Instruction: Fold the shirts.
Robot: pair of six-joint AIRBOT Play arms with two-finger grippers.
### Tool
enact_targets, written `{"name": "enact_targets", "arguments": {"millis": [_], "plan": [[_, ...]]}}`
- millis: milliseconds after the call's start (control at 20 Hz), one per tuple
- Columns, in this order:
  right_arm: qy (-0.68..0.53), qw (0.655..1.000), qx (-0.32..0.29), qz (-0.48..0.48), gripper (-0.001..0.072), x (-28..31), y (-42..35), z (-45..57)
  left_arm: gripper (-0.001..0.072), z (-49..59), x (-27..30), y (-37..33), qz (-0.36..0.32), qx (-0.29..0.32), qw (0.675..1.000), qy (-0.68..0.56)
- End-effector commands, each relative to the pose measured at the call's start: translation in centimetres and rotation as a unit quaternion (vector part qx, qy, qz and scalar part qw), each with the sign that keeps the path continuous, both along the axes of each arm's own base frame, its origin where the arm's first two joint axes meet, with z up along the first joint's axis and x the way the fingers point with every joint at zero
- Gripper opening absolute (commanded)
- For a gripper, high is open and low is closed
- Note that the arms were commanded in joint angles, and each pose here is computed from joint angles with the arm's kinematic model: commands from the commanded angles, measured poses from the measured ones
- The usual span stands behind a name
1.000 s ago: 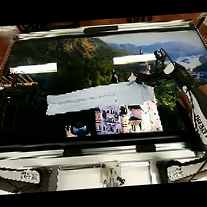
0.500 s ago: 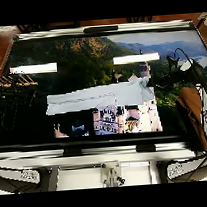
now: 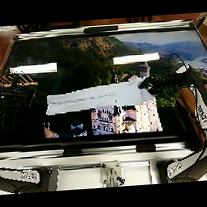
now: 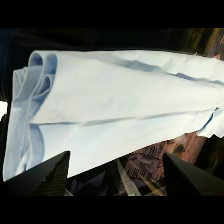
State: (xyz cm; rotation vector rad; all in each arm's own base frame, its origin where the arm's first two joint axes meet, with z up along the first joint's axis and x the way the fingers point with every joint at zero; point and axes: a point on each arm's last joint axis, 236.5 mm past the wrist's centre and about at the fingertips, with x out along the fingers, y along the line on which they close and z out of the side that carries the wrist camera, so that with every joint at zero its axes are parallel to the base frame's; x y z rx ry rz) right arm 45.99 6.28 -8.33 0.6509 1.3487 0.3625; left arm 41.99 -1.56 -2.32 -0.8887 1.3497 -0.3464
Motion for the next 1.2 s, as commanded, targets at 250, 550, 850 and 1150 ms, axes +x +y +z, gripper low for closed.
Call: {"name": "enact_targets", "arguments": {"millis": [250, 550, 850, 1150], "plan": [[0.042, 0.995, -0.051, 0.073, 0.0174, -2.8, 2.9, -2.3, 0.0704, 0.2, -0.4, -0.3, -0.008, -0.005, 1.0, 0.005], [-0.021, 0.997, -0.05, 0.061, 0.0068, -2.0, 3.2, 4.4, 0.0356, 1.4, 0.1, -2.1, -0.013, -0.037, 0.999, -0.006], [-0.078, 0.995, -0.048, 0.037, 0.0068, -3.1, 3.5, 12.8, 0.0031, 4.7, 1.0, -10.8, -0.111, -0.058, 0.99, -0.065], [-0.12, 0.991, -0.046, 0.033, 0.0068, -5.6, 3.9, 19.0, 0.003, 6.9, 0.8, -21.4, -0.156, -0.053, 0.983, -0.081]]}}
